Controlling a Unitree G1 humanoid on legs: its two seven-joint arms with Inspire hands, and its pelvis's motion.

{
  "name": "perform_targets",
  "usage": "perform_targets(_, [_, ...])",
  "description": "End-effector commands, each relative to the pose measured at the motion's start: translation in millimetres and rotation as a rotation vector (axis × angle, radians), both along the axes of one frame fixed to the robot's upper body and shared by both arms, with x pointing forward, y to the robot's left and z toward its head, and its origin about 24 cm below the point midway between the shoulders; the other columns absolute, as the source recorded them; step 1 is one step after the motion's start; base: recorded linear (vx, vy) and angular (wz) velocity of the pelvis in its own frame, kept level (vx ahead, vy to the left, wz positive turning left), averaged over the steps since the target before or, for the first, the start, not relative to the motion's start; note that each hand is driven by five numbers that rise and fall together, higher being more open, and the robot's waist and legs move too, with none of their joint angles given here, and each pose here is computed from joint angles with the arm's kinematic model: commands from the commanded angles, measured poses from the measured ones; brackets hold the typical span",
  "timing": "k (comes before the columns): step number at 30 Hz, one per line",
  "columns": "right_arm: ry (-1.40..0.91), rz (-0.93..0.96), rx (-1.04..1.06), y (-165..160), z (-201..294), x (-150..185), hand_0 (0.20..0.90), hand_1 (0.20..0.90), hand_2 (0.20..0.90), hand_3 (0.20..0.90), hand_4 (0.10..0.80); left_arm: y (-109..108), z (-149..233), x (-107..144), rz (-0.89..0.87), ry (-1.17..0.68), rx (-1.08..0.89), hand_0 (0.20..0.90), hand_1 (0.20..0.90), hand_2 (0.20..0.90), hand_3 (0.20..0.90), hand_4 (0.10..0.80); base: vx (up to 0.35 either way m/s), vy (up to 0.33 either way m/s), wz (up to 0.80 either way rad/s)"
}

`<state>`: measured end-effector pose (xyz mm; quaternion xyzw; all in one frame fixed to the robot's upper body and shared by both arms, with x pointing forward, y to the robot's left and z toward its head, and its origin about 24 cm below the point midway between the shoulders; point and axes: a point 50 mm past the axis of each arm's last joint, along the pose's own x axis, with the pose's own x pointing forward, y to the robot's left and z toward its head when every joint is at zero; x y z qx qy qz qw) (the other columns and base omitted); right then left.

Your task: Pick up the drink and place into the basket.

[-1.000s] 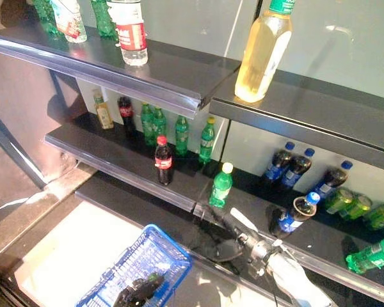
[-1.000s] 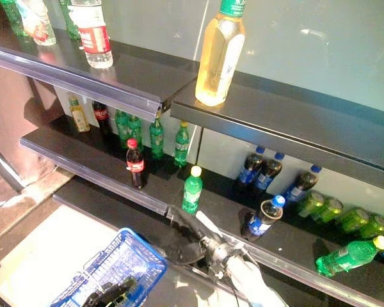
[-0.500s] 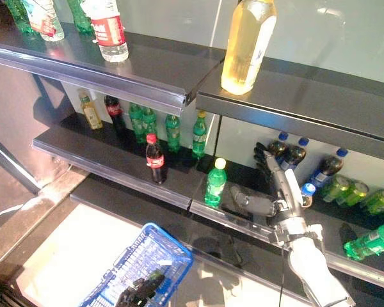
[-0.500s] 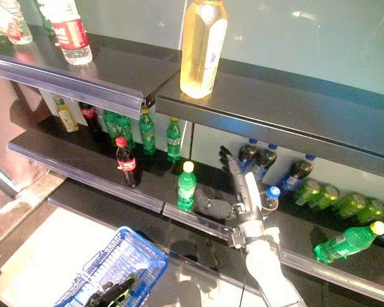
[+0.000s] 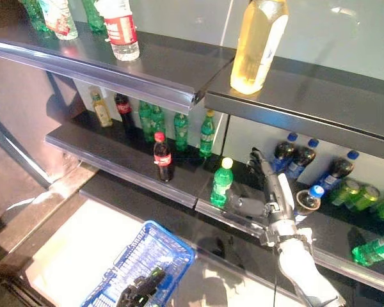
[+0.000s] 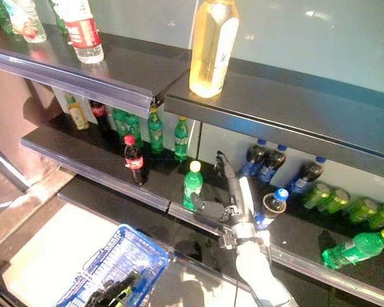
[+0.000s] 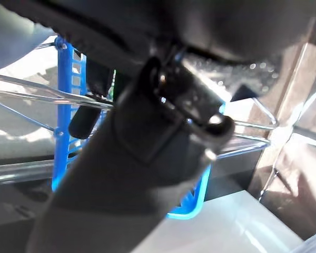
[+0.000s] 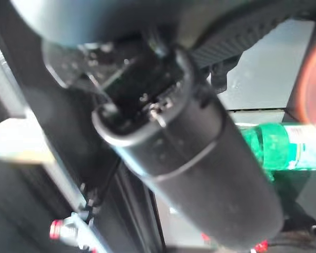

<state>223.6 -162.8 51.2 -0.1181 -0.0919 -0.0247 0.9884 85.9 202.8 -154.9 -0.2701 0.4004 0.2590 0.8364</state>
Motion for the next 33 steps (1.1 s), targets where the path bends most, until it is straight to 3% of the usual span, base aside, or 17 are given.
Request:
perform_targets(1, [-0.330, -0.078, 0.132, 3.0, 60.2, 22.8, 0.900, 0.900, 0.900, 0.900, 0.800, -10.1, 11.6, 24.8, -0.035, -0.143, 0.032, 0.300, 0.300, 0.300, 0.200, 0.100, -0.097, 0.025, 0.37])
perform_targets(12, [-0.496, -0.300, 0.171, 0.3, 80.3, 36.3, 0.900, 0.900, 0.900, 0.900, 0.800, -20.0, 16.6, 36.9, -0.027, -0.190, 0.009, 0.300, 0.300, 0.300, 0.200, 0.100, -0.064, 0.058, 0.11])
perform_targets(21, [-0.487, -0.264, 0.159, 5.8, 83.5, 40.3, 0.900, 0.900, 0.900, 0.900, 0.800, -30.3, 26.9, 51.6, -0.051, -0.289, -0.023, 0.300, 0.300, 0.300, 0.200, 0.100, -0.037, 0.036, -0.05])
perform_targets(33, [-0.579, -0.327, 0.202, 10.3, 111.6, 59.9, 0.900, 0.900, 0.900, 0.900, 0.800, -27.4, 41.3, 76.3, -0.057, -0.393, -0.036, 0.300, 0.300, 0.300, 0.200, 0.100, -0.037, -0.006, -0.04])
